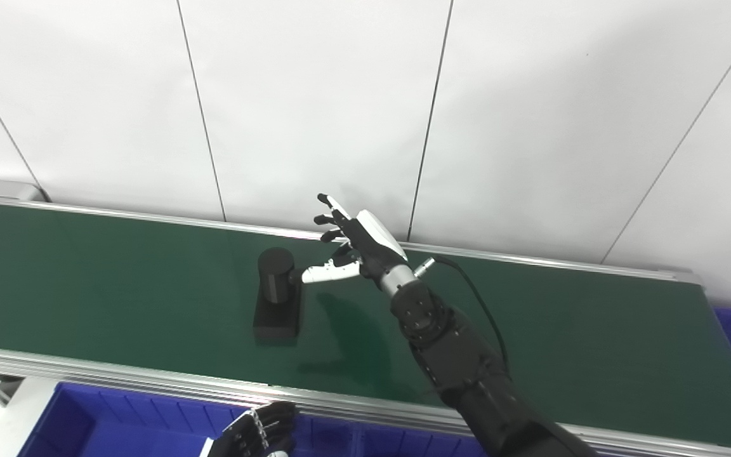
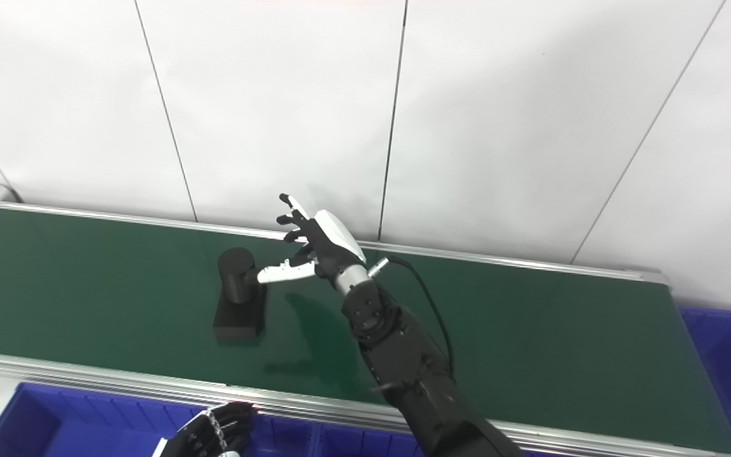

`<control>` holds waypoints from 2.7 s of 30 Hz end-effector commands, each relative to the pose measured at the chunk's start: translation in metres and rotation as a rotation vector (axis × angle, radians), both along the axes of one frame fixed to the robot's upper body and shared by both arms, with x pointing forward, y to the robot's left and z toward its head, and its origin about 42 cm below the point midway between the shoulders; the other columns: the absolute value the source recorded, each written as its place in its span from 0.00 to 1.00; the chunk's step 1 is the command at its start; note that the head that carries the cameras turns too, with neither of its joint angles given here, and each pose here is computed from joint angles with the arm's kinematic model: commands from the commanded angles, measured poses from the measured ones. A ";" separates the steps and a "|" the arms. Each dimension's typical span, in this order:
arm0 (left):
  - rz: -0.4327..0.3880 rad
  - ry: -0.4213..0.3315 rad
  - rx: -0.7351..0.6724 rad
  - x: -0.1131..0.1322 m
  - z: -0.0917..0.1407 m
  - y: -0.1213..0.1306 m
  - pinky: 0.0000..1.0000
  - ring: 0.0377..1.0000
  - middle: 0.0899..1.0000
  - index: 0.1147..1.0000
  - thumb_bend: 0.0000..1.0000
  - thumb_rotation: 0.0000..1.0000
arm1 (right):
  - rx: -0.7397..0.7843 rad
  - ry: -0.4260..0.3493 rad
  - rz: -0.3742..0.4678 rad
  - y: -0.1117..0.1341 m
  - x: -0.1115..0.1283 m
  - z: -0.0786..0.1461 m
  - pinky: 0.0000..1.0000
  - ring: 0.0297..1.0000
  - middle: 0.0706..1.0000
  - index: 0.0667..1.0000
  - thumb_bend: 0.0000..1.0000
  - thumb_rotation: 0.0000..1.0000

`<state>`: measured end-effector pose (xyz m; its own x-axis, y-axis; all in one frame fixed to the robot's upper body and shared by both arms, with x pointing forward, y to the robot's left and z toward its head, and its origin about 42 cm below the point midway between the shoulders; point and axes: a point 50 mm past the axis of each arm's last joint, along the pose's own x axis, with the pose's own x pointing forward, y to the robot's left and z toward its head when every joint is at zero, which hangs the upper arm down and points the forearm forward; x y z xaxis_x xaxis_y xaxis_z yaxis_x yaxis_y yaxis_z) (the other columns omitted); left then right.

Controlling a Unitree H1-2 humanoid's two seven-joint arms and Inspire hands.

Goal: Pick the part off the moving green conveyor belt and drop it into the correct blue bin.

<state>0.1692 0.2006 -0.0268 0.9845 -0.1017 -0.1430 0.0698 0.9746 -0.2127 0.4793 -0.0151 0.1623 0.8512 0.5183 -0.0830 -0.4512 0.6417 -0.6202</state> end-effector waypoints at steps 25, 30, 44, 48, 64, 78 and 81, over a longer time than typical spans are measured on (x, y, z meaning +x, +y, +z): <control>0.033 -0.053 0.023 -0.007 0.010 -0.012 0.76 0.69 0.69 0.63 0.56 0.00 | -0.006 0.026 0.176 0.055 -0.016 -0.011 1.00 0.97 0.97 0.99 0.97 0.27; 0.037 -0.049 0.026 -0.008 0.010 -0.014 0.75 0.69 0.69 0.64 0.55 0.00 | 0.150 -0.006 0.056 0.053 -0.025 -0.022 0.45 0.57 0.61 0.61 0.75 0.01; 0.031 -0.036 0.032 -0.012 0.007 -0.016 0.77 0.69 0.70 0.64 0.56 0.00 | 0.427 -0.182 -0.257 0.047 -0.042 -0.024 0.06 0.43 0.02 0.03 0.51 0.00; 0.030 -0.037 0.029 -0.011 0.008 -0.017 0.76 0.69 0.69 0.64 0.56 0.00 | 0.462 -0.227 -0.262 0.046 -0.044 -0.017 0.06 0.43 0.03 0.03 0.51 0.00; 0.015 -0.058 0.003 -0.009 0.011 -0.011 0.73 0.68 0.69 0.63 0.55 0.00 | 0.629 -0.534 -0.248 -0.028 -0.104 0.013 0.04 0.12 0.04 0.04 0.53 0.00; -0.017 -0.086 -0.020 -0.005 0.021 -0.009 0.75 0.67 0.67 0.63 0.57 0.00 | 0.574 -0.424 -0.444 -0.129 -0.225 -0.040 0.06 0.07 0.06 0.06 0.56 0.00; -0.020 -0.095 -0.024 -0.002 0.027 -0.008 0.74 0.67 0.67 0.63 0.57 0.00 | 0.538 -0.368 -0.482 -0.134 -0.251 -0.060 0.07 0.07 0.06 0.06 0.56 0.00</control>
<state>0.1606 0.1895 -0.0102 0.9876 -0.1239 -0.0963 0.0994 0.9688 -0.2272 0.2330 -0.1526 0.0944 0.9353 -0.0342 0.3521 0.1246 0.9634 -0.2374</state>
